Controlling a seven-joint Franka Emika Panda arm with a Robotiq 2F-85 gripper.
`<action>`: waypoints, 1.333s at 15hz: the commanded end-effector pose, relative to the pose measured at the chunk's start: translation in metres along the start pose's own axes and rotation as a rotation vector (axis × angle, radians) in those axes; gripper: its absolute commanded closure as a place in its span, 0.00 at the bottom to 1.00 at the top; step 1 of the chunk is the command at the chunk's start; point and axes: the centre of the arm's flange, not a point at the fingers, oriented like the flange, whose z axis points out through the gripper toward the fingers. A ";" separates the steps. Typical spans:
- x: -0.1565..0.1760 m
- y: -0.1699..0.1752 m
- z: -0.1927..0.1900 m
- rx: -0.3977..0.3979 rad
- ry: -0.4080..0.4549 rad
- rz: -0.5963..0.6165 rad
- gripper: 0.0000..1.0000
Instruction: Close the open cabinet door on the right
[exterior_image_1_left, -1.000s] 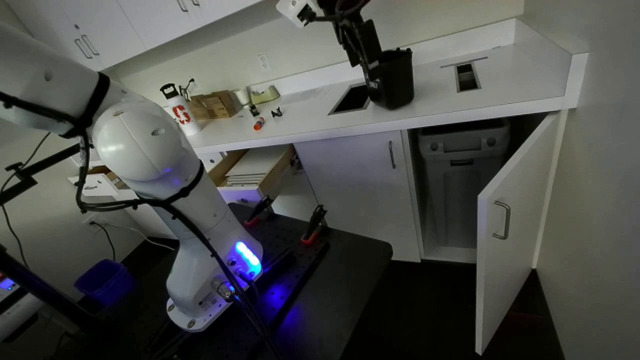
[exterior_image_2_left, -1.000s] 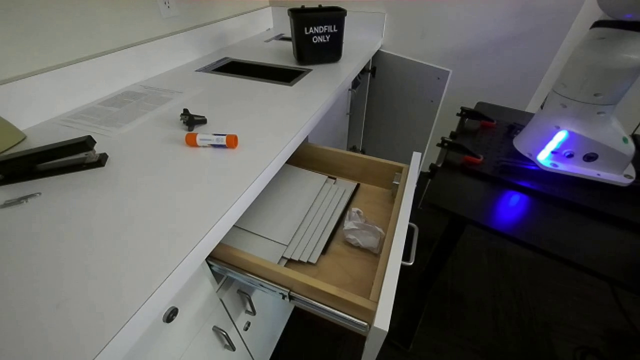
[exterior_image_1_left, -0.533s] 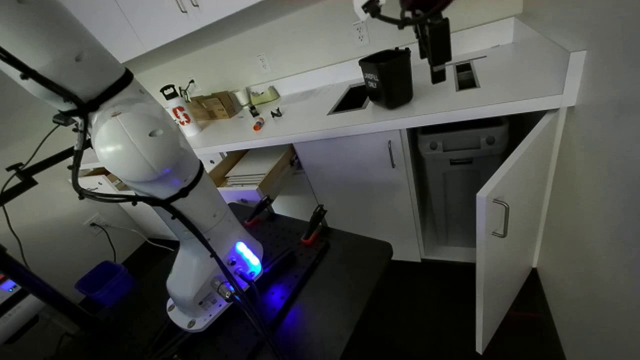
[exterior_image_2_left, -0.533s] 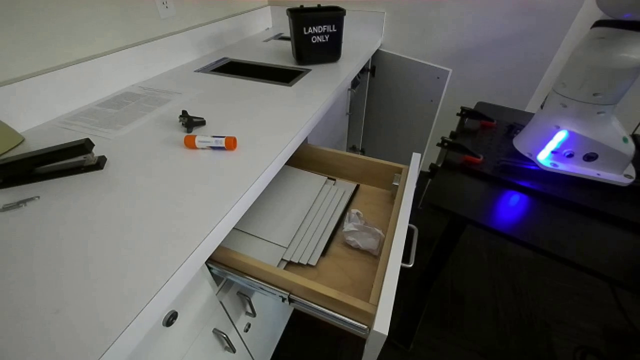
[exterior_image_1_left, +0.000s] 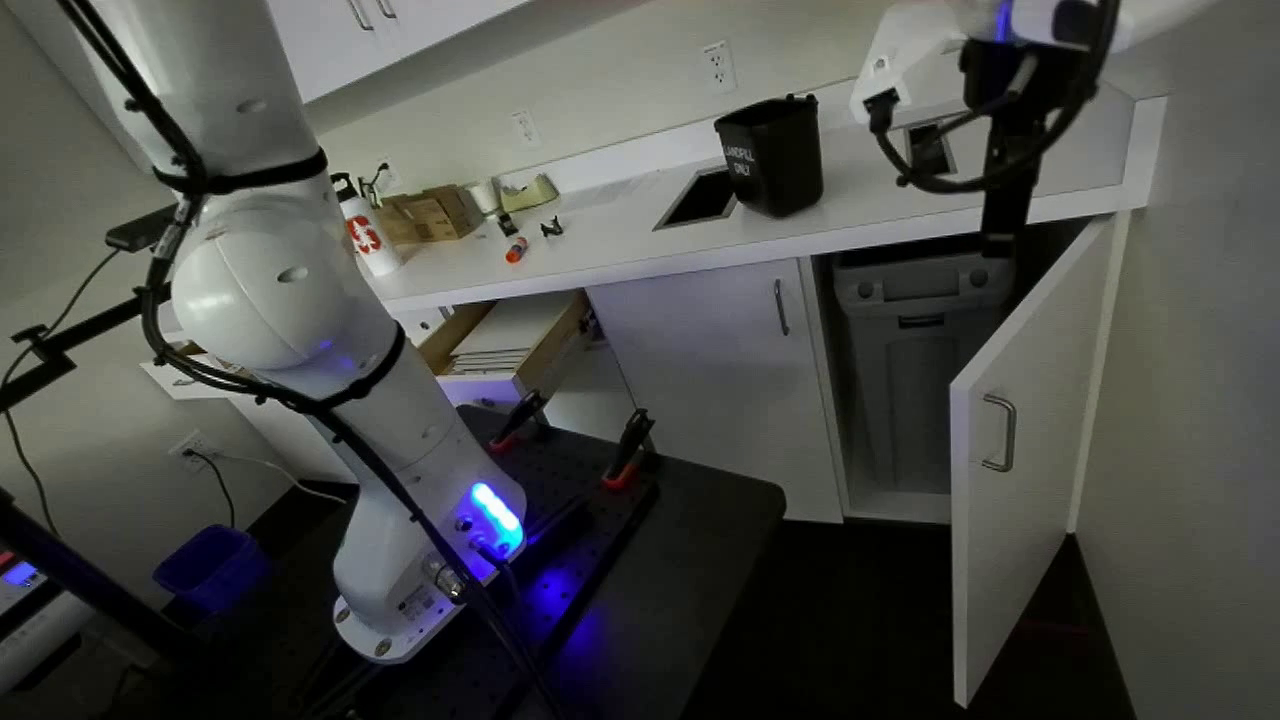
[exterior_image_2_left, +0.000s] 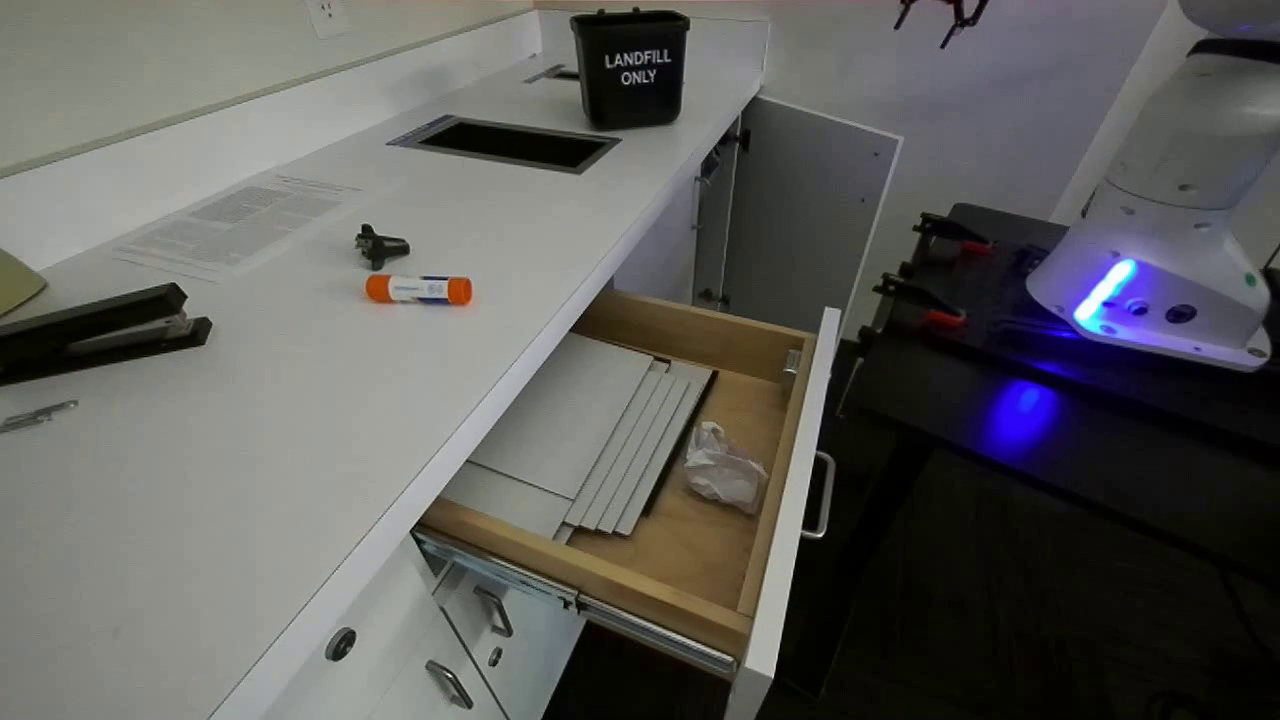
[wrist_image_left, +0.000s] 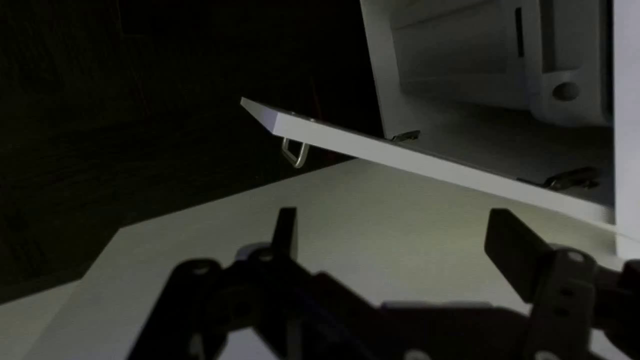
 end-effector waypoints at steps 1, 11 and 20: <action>0.049 -0.004 0.034 -0.022 -0.002 0.201 0.29; 0.080 0.002 0.101 -0.040 -0.081 0.500 0.99; 0.082 0.000 0.135 -0.063 -0.168 0.485 1.00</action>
